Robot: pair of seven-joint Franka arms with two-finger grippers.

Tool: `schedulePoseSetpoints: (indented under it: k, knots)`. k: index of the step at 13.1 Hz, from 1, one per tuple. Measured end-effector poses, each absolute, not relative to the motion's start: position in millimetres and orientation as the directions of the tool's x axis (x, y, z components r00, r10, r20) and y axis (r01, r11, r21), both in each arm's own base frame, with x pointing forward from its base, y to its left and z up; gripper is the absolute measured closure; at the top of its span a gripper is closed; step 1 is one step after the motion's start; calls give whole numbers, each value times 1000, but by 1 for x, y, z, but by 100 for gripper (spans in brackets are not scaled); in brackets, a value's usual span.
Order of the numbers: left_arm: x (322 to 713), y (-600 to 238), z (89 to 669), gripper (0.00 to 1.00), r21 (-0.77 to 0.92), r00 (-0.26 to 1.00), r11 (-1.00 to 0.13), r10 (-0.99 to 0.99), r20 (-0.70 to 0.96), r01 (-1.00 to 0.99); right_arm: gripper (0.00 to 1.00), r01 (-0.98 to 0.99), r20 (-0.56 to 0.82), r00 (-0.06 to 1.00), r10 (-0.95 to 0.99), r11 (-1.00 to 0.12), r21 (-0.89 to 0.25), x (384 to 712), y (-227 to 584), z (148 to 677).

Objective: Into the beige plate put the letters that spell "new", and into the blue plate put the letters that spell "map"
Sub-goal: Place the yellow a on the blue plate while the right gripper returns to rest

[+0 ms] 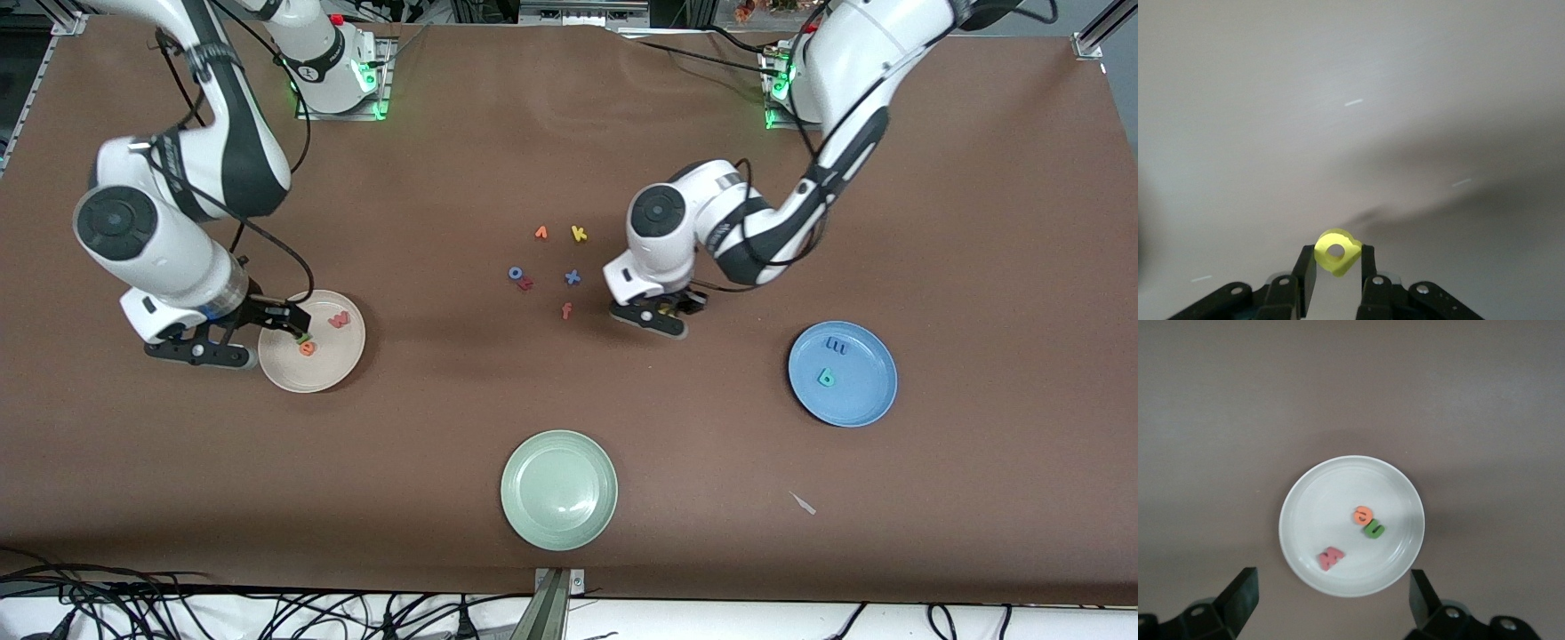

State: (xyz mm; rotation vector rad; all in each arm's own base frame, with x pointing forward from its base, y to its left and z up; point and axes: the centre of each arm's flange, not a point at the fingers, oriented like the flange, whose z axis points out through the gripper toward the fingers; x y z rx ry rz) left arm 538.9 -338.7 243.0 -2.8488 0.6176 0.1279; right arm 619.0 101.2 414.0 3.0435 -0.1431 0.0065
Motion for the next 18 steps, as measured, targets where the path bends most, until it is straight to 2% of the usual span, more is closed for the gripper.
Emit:
schedulePoseSetpoints:
  k: [3, 5, 7, 10, 11, 13, 16, 17, 18]
  knots:
    - [585, -231, 261, 69, -178, 800, -787, -544, -252, -591, 0, -25, -35, 999, -27, -999, 35, 605, 98, 494]
    - [610, -158, 262, 69, -166, 739, -728, -609, -288, -665, 0, 7, -41, 999, 6, -1000, 30, 596, 65, 532]
    - [626, -96, 259, 69, -171, 707, -692, -647, -286, -702, 0, 36, -45, 998, 35, -999, 25, 590, 30, 547]
    - [640, -46, 244, 69, -149, 710, -695, -678, -192, -704, 0, 43, -51, 998, 42, -999, 22, 589, 19, 549]
    - [643, -43, 237, 63, -143, 710, -696, -686, -160, -704, 0, 47, -50, 998, 45, -999, 22, 589, 22, 550]
    - [648, -45, 235, 42, -148, 708, -692, -696, -125, -707, 0, 50, -59, 997, 49, -998, 22, 588, 23, 551]
    - [660, -56, 281, 9, -126, 743, -733, -658, -124, -669, 0, 53, -68, 996, 52, -998, 23, 587, 14, 553]
    - [661, -62, 309, 0, -88, 768, -765, -626, -134, -638, 0, 61, -71, 996, 59, -998, 23, 587, 7, 553]
    - [661, -65, 340, 0, -55, 789, -792, -597, -145, -608, 0, 63, -76, 995, 61, -998, 22, 587, 2, 553]
